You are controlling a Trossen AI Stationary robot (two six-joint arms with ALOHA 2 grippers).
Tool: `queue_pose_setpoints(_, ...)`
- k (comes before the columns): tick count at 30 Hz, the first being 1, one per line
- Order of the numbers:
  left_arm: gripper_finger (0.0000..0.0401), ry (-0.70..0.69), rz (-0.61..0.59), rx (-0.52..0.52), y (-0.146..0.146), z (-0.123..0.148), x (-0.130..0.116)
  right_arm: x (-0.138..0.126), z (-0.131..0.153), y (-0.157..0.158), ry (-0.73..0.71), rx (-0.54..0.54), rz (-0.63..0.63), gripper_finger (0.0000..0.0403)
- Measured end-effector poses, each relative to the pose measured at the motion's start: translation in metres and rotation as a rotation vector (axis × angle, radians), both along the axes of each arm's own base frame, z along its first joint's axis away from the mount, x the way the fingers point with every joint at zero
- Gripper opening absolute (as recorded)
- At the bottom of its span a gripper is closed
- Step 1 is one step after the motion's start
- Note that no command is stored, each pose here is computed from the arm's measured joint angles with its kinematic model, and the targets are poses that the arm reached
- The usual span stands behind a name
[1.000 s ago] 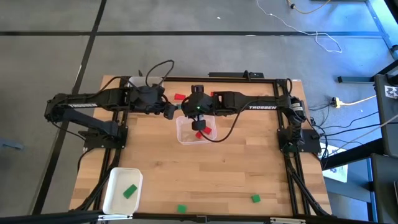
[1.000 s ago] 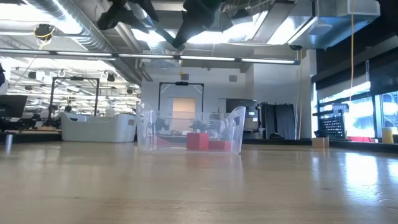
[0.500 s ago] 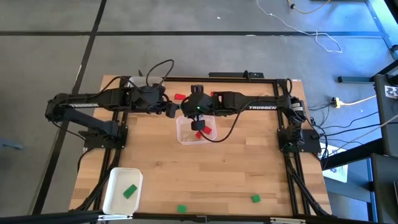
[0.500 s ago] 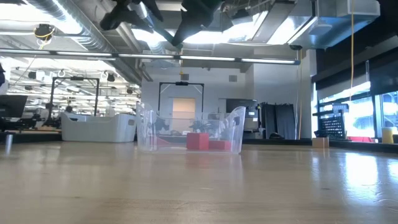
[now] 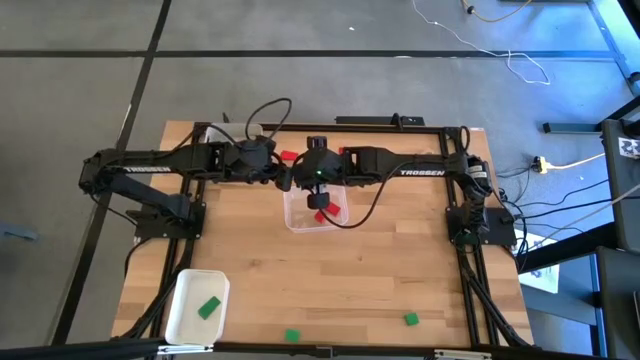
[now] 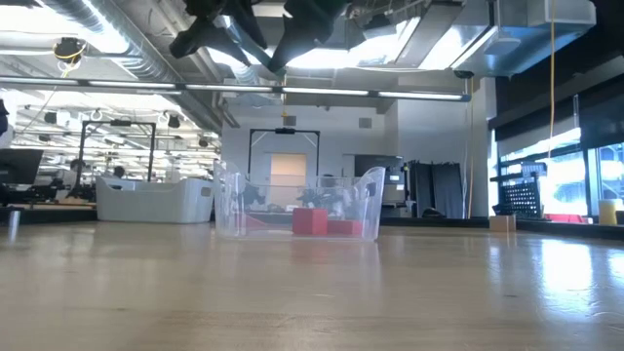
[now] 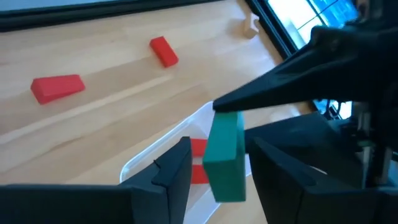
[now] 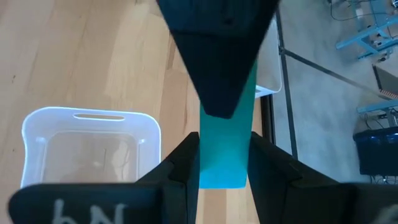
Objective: Sort & place blocks by color
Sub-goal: Put the green block into the white bin
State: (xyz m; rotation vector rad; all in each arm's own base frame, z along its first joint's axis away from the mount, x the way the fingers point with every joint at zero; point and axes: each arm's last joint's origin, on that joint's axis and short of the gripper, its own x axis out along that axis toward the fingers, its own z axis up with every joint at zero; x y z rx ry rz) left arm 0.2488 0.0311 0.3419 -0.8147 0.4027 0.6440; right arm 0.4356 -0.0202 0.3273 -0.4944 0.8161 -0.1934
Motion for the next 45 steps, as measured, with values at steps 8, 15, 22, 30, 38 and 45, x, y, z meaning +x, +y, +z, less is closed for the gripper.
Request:
queue_pose_setpoints(8,0.0050,-0.010,-0.002,-0.001,0.000,0.001,0.000,0.000,0.000,0.000,0.001,0.006,0.006,0.0099)
queue_pose_setpoints(15,0.0050,0.000,-0.006,0.009,0.000,0.001,0.000,0.000,0.000,0.001,-0.001,0.020,0.015,0.0099)
queue_pose_setpoints(22,0.0046,0.060,-0.022,0.026,0.000,-0.003,-0.003,0.000,-0.001,0.002,0.005,0.037,0.034,0.0152)
queue_pose_setpoints(30,0.0046,0.177,-0.052,-0.017,-0.004,-0.010,-0.015,-0.005,0.000,0.001,0.042,0.025,-0.013,0.0162)
queue_pose_setpoints(38,0.0045,0.427,-0.220,-0.145,-0.023,-0.019,-0.048,-0.023,0.032,-0.009,0.075,0.055,-0.158,0.0164)
queue_pose_setpoints(45,0.0045,0.654,-0.485,-0.312,-0.056,-0.025,-0.074,-0.038,0.059,-0.023,0.041,0.135,-0.280,0.0165)
